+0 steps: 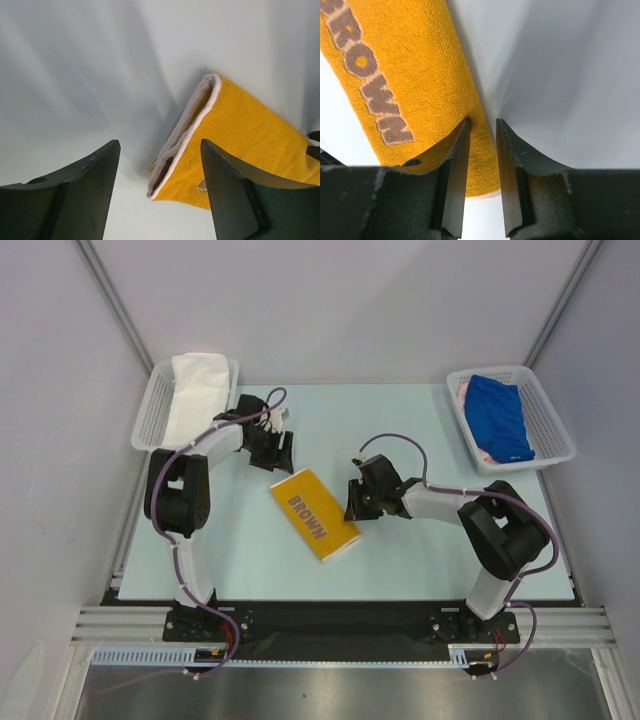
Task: Fold and stack the towels
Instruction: Neatly place the folded towel into the bin
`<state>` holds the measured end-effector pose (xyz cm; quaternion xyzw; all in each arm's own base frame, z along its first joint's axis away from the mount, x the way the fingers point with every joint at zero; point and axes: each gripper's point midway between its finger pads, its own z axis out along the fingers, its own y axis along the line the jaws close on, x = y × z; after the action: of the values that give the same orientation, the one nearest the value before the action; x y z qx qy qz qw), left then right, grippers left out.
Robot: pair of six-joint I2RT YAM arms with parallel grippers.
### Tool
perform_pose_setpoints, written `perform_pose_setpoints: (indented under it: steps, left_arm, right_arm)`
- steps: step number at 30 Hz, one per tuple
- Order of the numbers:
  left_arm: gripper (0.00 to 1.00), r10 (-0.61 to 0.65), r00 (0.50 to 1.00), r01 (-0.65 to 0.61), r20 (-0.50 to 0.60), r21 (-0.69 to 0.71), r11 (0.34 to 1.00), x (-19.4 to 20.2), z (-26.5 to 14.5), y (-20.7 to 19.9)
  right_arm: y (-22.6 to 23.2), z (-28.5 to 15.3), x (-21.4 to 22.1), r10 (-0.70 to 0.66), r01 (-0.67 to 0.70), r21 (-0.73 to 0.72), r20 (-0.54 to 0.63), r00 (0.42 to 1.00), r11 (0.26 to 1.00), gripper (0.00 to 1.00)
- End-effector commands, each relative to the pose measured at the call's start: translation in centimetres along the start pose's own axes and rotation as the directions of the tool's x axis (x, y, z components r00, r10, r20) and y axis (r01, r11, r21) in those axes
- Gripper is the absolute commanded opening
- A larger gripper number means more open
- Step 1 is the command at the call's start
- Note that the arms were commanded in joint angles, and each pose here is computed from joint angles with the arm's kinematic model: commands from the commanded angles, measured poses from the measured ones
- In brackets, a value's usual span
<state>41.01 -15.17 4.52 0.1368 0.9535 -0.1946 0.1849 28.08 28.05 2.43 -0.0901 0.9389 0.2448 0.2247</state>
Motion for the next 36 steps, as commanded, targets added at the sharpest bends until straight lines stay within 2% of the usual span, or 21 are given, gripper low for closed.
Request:
perform_pose_setpoints:
  steps: [1, 3, 8, 12, 14, 19, 26, 31, 36]
  left_arm:
    - [0.72, 0.136, 0.988, -0.141, 0.077, 0.074, 0.987, -2.6, -1.2, -1.3]
    - [0.77, 0.187, 0.979, -0.195, 0.085, 0.096, 0.976, -2.2, -0.8, -1.9]
    - [0.77, 0.268, 0.956, -0.279, 0.115, 0.085, 0.957, -2.3, -0.1, -2.0]
    - [0.77, 0.264, 0.961, -0.272, 0.082, 0.097, 0.957, -2.4, 1.5, -1.5]
    - [0.77, 0.260, 0.965, -0.262, 0.032, 0.118, 0.958, -1.2, 2.5, -1.3]
    - [0.75, 0.260, 0.965, -0.256, -0.007, 0.162, 0.953, 0.1, 2.9, -1.8]
    - [0.67, 0.247, 0.967, -0.224, -0.065, 0.243, 0.944, 2.4, 3.2, -3.1]
    - [0.60, 0.234, 0.961, -0.195, -0.145, 0.238, 0.951, 4.1, 3.4, -3.3]
    - [0.54, 0.239, 0.960, -0.206, -0.143, 0.215, 0.955, 4.2, 2.9, -3.3]
  right_arm:
    - [0.6, 0.4, -1.6, 0.008, -0.007, -0.030, 0.027, 1.000, 1.000, 0.33]
    - [0.5, 0.4, -1.6, 0.011, -0.010, -0.034, 0.026, 1.000, 0.999, 0.33]
    - [0.4, 0.4, -1.6, 0.008, -0.007, -0.043, 0.022, 1.000, 0.999, 0.33]
    - [0.6, 0.4, -1.5, 0.005, -0.004, -0.053, 0.020, 1.000, 0.999, 0.33]
    - [0.3, 0.4, -1.2, 0.002, -0.001, -0.044, 0.014, 1.000, 0.999, 0.33]
    - [0.4, 0.5, -1.0, 0.005, -0.004, -0.057, 0.014, 1.000, 0.998, 0.33]
    - [0.6, 0.9, -0.7, 0.003, -0.003, -0.066, 0.006, 1.000, 0.998, 0.33]
    - [1.1, 1.3, -0.8, 0.001, -0.001, -0.075, -0.001, 1.000, 0.997, 0.33]
    - [1.2, 1.4, -0.8, -0.012, 0.011, -0.074, -0.007, 1.000, 0.997, 0.33]
